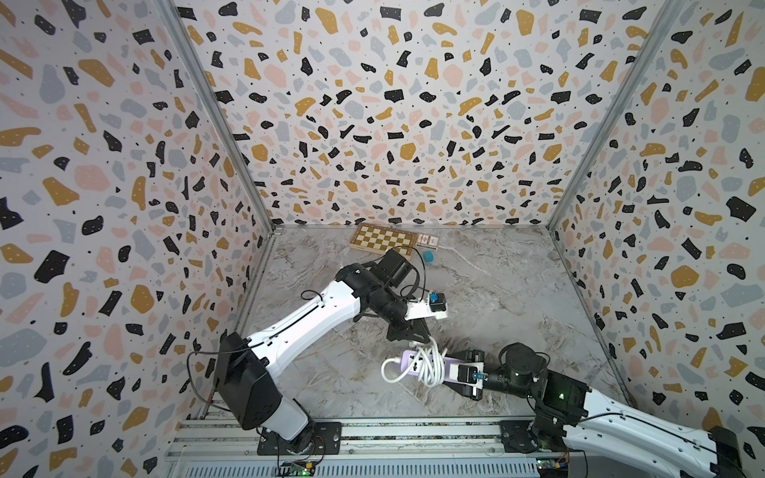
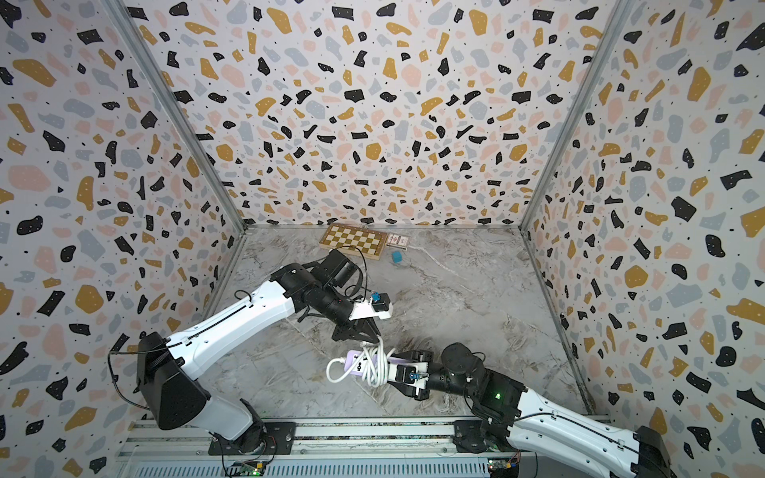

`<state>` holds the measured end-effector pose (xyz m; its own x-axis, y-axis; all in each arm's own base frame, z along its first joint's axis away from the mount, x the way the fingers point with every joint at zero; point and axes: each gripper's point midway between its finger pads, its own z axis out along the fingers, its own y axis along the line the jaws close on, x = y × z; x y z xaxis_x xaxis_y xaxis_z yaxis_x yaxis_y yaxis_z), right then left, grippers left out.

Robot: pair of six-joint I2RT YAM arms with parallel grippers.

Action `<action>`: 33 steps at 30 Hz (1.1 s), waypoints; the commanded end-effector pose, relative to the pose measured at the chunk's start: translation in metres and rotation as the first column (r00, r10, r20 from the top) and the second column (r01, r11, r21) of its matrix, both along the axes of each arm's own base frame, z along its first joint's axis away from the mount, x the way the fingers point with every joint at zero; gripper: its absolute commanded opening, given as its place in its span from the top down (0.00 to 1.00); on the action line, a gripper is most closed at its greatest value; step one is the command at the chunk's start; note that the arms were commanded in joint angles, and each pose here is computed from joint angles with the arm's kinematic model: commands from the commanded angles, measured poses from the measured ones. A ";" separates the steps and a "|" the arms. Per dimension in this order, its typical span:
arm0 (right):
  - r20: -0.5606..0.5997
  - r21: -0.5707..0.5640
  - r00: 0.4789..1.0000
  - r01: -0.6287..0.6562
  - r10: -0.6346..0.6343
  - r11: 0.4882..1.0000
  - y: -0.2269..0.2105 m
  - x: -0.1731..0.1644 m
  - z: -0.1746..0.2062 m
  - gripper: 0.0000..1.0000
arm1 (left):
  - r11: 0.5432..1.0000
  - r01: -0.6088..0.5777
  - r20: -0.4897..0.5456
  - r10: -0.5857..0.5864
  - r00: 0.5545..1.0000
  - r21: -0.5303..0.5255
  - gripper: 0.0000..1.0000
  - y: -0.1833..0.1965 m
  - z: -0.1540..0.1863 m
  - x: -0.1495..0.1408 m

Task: Wrap the cord around the power strip
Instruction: Wrap the power cord around the power strip.

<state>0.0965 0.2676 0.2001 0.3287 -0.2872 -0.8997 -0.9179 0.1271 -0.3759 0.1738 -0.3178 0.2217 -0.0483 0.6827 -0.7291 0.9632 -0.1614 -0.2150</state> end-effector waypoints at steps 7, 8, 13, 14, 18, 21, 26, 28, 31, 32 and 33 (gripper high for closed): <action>0.053 0.432 0.979 0.154 -0.195 0.889 -0.029 0.038 0.100 1.00 | 0.996 -0.040 -0.206 0.022 0.978 -0.083 0.81 -0.017 -0.039 0.007; 0.050 0.447 0.973 0.178 -0.223 0.877 -0.033 0.043 0.102 1.00 | 0.996 -0.051 -0.216 0.034 0.976 -0.074 0.81 -0.016 -0.047 0.007; 0.057 0.373 0.977 0.168 -0.203 0.913 -0.026 0.048 0.087 1.00 | 0.995 -0.072 -0.241 0.054 0.969 -0.065 0.78 -0.018 -0.061 0.009; 0.051 0.337 0.982 0.154 -0.181 0.929 -0.022 0.047 0.079 1.00 | 0.995 -0.074 -0.236 0.057 0.970 -0.063 0.77 -0.019 -0.062 0.010; -0.018 0.177 0.999 0.046 -0.043 0.983 0.000 0.037 0.036 1.00 | 0.993 -0.099 -0.215 0.085 0.973 -0.056 0.68 -0.023 -0.068 0.021; -0.094 0.101 0.995 -0.023 0.033 0.995 0.012 0.028 0.010 1.00 | 0.989 -0.142 -0.184 0.135 0.974 -0.027 0.62 -0.025 -0.077 0.034; -0.136 0.067 0.990 -0.030 0.039 0.997 0.017 0.028 -0.011 1.00 | 0.982 -0.184 -0.130 0.187 0.974 0.035 0.47 -0.026 -0.082 0.052; -0.158 0.046 0.987 -0.015 0.022 0.999 0.018 0.032 -0.018 1.00 | 0.973 -0.224 -0.099 0.228 0.969 0.051 0.43 -0.025 -0.085 0.063; -0.200 0.001 0.980 -0.003 0.003 1.000 0.020 0.037 -0.034 1.00 | 0.942 -0.330 -0.064 0.334 0.940 0.065 0.41 -0.019 -0.084 0.091; -0.218 -0.008 0.976 0.006 -0.007 1.000 0.020 0.039 -0.039 1.00 | 0.926 -0.371 -0.053 0.374 0.926 0.066 0.41 -0.017 -0.080 0.102; -0.233 -0.013 0.972 0.010 -0.013 1.000 0.020 0.040 -0.043 1.00 | 0.916 -0.395 -0.046 0.398 0.916 0.063 0.41 -0.015 -0.075 0.109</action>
<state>0.1313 0.2728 0.1184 0.0385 -0.4105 -0.9111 -0.9826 0.1501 -0.1092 0.2395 -0.3342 0.1301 -0.3314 0.6809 -0.6531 0.9299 0.1184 -0.3483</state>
